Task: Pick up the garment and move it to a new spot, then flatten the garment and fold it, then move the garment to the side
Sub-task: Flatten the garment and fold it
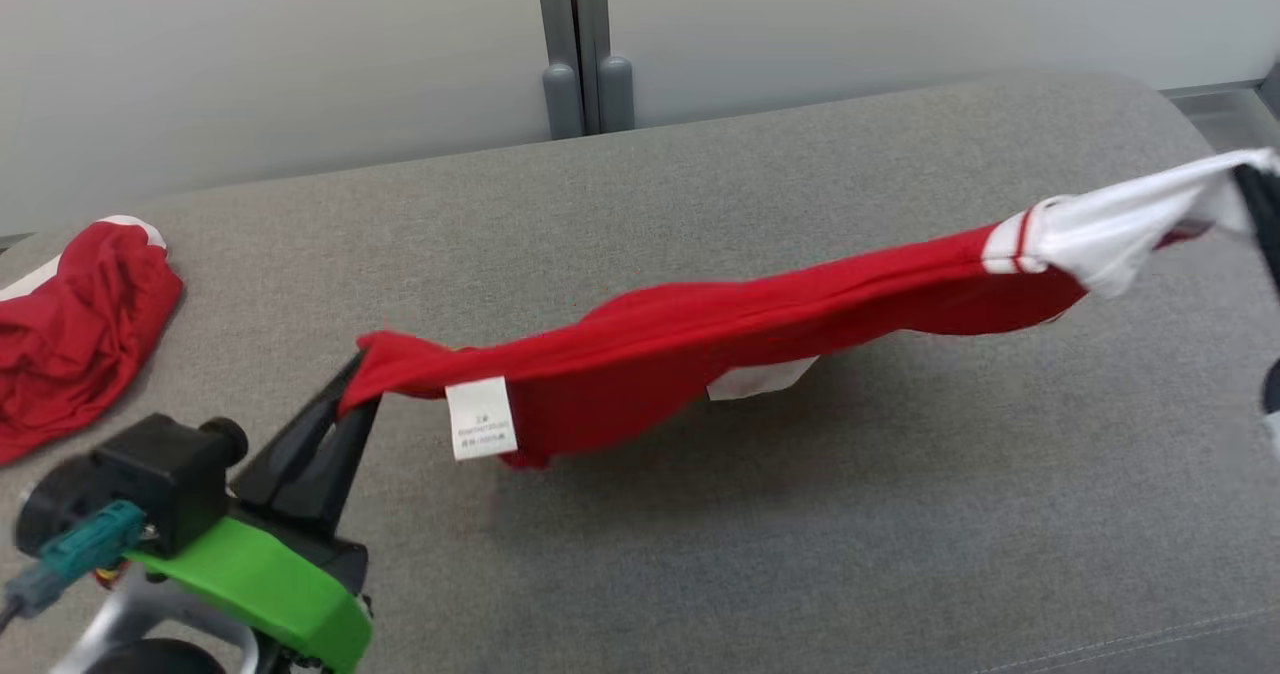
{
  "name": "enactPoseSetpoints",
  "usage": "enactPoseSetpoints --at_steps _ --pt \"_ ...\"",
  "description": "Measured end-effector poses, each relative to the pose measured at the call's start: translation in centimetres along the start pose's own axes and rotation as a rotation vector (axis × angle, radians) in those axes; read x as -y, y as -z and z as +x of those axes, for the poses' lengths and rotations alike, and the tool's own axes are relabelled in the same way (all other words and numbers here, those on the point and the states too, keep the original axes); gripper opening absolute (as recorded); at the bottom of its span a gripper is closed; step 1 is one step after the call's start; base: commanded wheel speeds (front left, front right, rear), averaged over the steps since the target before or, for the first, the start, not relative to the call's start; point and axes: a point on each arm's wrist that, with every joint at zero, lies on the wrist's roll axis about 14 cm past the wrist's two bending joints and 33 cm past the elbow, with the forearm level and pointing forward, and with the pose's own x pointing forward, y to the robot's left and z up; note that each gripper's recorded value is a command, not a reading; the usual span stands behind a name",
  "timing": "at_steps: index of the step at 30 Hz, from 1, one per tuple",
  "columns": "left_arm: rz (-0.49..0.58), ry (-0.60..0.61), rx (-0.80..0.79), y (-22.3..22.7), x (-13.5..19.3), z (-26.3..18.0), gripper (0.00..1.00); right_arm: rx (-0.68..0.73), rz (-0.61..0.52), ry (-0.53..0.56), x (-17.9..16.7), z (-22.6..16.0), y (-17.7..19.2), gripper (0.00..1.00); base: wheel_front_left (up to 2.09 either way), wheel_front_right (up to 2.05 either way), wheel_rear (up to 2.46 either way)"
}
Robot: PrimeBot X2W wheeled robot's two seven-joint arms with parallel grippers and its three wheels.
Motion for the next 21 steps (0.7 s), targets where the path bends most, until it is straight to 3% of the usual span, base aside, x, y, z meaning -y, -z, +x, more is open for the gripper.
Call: enactPoseSetpoints --at_steps 4,7,10,12,17,21 --pt "0.189 0.092 0.131 -7.7 1.6 -0.3 0.0 0.158 -0.085 -0.001 0.2 -1.7 -7.7 0.0 0.0 0.0 0.0" --pt "0.275 0.154 0.166 -11.1 2.4 0.1 0.0 0.218 -0.166 0.002 0.3 -1.5 -11.9 0.0 0.0 0.0 0.0" --pt "0.286 0.201 0.179 -13.5 2.4 1.6 0.0 0.248 -0.23 0.019 0.6 0.0 -14.8 0.0 0.0 0.0 0.0" --pt "0.335 0.177 0.162 -14.8 1.0 3.3 0.0 0.249 -0.234 0.018 0.6 2.1 -15.8 0.0 0.0 0.0 0.0" --pt "0.306 0.165 0.072 -14.6 -2.1 8.8 0.0 0.194 -0.248 0.041 0.6 8.9 -15.1 0.0 0.0 0.0 0.0" --pt "0.31 0.064 0.016 -13.9 -6.9 14.5 0.0 0.185 -0.244 0.046 -0.5 16.1 -13.9 0.0 0.0 0.0 0.0"
